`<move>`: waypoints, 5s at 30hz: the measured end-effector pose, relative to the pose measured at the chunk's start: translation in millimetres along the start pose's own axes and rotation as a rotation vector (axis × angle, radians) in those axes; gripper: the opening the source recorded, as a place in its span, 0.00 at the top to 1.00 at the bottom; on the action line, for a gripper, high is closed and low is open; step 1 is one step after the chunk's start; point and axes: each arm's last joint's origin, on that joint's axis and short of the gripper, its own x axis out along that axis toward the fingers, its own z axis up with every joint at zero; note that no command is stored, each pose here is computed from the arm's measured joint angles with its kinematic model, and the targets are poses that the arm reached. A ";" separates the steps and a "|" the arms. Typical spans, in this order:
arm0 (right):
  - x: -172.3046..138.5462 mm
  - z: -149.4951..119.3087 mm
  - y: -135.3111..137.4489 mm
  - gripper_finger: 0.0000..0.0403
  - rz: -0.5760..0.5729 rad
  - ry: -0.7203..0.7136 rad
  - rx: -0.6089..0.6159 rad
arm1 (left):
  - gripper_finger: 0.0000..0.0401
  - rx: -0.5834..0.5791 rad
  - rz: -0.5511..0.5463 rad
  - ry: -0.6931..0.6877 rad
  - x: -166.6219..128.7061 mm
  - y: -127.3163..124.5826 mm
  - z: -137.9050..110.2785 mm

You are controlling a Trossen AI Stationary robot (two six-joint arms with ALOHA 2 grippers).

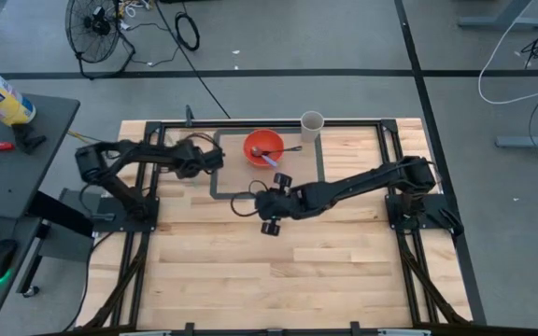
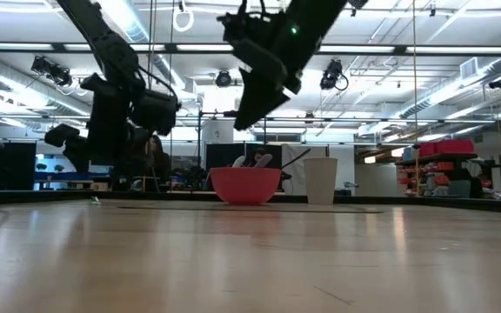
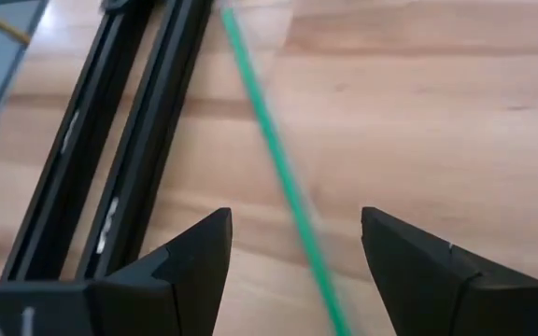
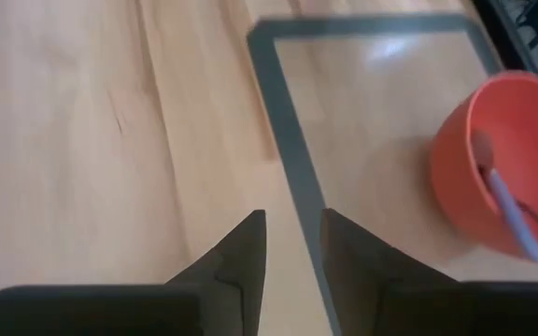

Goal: Pick & Place Utensil
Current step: Put the green straw in the white cup on the transparent mat

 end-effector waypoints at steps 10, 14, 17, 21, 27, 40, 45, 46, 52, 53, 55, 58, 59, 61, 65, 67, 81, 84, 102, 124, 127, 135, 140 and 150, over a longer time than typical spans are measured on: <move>3.6 -10.3 5.3 0.73 0.005 0.008 -0.039 | 0.39 -0.142 -0.048 -0.036 26.3 4.0 -31.1; 3.4 -3.2 6.4 0.73 0.016 -0.061 -0.047 | 0.39 -0.176 -0.082 -0.071 25.5 2.8 -37.5; 3.1 0.4 7.0 0.73 0.023 -0.096 -0.054 | 0.39 -0.164 -0.092 -0.075 23.2 1.7 -40.2; 3.0 1.2 7.3 0.73 0.030 -0.102 -0.061 | 0.42 -0.201 -0.117 -0.057 18.8 0.0 -45.7; 2.2 -3.5 9.2 0.73 0.029 -0.063 -0.061 | 0.56 -0.248 -0.142 -0.042 11.9 -0.9 -54.3; -0.1 -7.7 13.4 0.73 0.023 -0.036 -0.056 | 0.74 -0.230 -0.145 -0.015 0.8 2.9 -70.3; -0.1 -7.6 13.4 0.73 0.022 -0.036 -0.056 | 0.75 -0.207 -0.164 -0.032 -3.1 2.6 -74.9; -0.1 -7.6 13.4 0.73 0.022 -0.036 -0.056 | 0.75 -0.206 -0.165 -0.034 -3.3 2.5 -75.1; -0.1 -7.9 13.3 0.73 0.022 -0.034 -0.057 | 0.76 -0.204 -0.171 -0.035 -3.8 2.2 -75.9; -0.5 -8.6 13.0 0.73 0.020 -0.026 -0.060 | 0.77 -0.204 -0.171 -0.036 -3.9 2.2 -75.9; -4.3 -11.8 10.1 0.73 0.004 0.010 -0.078 | 0.80 -0.203 -0.171 -0.035 -4.0 2.2 -76.1; -18.2 -15.6 0.5 0.73 -0.083 0.054 -0.082 | 0.86 -0.196 -0.170 -0.033 -4.2 2.2 -76.1; -25.4 -16.5 -3.5 0.73 -0.121 0.063 -0.082 | 0.88 -0.192 -0.166 -0.031 -4.1 2.7 -76.2; -40.9 -18.0 -11.3 0.73 -0.199 0.069 -0.082 | 0.91 -0.171 -0.158 -0.033 -4.2 3.7 -76.2; -67.3 -29.7 -27.1 0.73 -0.331 0.013 -0.055 | 0.94 -0.126 -0.180 -0.004 -9.6 7.4 -72.6; -70.7 -41.9 -32.5 0.73 -0.325 -0.025 -0.023 | 0.94 -0.089 -0.209 0.030 -15.7 10.9 -69.3; -70.2 -80.9 -51.3 0.73 -0.161 -0.622 0.215 | 0.95 0.082 -0.681 -0.313 -99.1 40.0 -55.3; -60.9 -84.3 -53.2 0.71 -0.027 -0.845 0.279 | 0.97 0.166 -0.802 -0.463 -121.3 33.8 -56.8; -37.1 -38.8 -61.8 0.45 0.167 -1.214 0.514 | 0.98 0.379 -1.344 -0.778 -194.5 28.2 -63.9; -46.8 -35.5 -64.0 0.74 0.260 -1.323 0.519 | 0.97 0.428 -1.296 -0.801 -190.0 26.4 -62.6; -46.4 -35.5 -64.2 0.81 0.257 -1.320 0.520 | 0.97 0.449 -1.300 -0.811 -190.5 26.5 -63.3; -41.7 -36.1 -67.4 0.97 0.265 -1.280 0.579 | 0.84 0.551 -1.347 -0.849 -194.8 29.0 -69.9; -37.5 -36.4 -70.9 0.97 0.279 -1.251 0.586 | 0.68 0.603 -1.345 -0.889 -198.3 32.9 -74.5; -84.5 -34.8 -119.2 0.97 -0.144 -1.097 0.447 | 0.45 0.658 -1.119 -0.939 -194.9 59.7 -79.3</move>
